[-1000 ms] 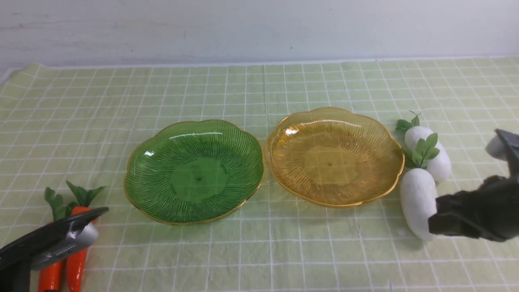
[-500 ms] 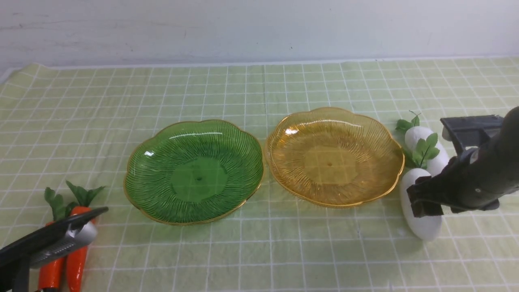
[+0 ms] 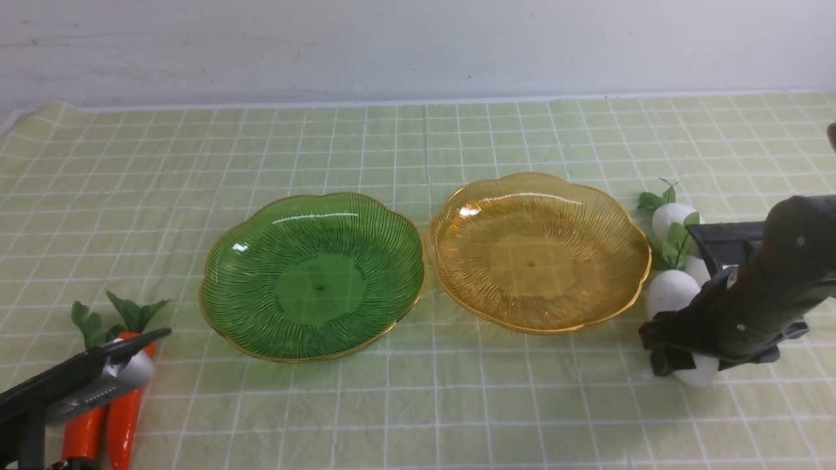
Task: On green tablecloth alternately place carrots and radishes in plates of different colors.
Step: 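Place the white radish on the plate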
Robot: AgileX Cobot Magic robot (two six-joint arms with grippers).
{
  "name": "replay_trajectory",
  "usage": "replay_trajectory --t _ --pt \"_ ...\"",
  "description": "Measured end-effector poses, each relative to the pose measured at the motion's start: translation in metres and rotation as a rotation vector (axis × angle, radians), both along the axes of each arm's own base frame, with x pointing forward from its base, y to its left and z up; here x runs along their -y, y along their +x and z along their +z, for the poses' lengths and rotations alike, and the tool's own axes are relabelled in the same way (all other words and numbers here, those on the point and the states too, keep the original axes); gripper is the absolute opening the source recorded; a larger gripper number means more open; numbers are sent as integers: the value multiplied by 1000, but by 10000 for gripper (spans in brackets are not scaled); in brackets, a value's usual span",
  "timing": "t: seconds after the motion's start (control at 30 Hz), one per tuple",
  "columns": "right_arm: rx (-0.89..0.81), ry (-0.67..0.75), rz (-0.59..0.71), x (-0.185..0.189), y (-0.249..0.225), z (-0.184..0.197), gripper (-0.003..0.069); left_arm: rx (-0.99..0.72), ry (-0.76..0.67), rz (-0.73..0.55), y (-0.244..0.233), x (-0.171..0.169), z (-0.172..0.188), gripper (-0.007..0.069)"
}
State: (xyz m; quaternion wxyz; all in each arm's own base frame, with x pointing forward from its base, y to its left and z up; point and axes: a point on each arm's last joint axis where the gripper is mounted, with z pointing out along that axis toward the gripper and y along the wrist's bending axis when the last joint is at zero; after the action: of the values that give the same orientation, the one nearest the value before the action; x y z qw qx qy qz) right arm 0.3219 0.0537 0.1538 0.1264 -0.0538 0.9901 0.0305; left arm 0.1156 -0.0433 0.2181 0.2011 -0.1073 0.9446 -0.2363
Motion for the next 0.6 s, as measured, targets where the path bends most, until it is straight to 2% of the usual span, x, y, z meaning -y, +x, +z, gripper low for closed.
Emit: replay_trajectory --t 0.23,0.37,0.4,0.6 --pt "-138 -64 43 2 9 35 438 8 2 3 1 0 0 13" --pt "-155 -61 42 1 11 60 438 9 8 0 1 -1 0 13" --pt "-147 -41 36 -1 12 74 438 10 12 -2 1 -1 0 13" --pt "-62 92 50 -13 19 100 438 21 18 2 2 -1 0 13"
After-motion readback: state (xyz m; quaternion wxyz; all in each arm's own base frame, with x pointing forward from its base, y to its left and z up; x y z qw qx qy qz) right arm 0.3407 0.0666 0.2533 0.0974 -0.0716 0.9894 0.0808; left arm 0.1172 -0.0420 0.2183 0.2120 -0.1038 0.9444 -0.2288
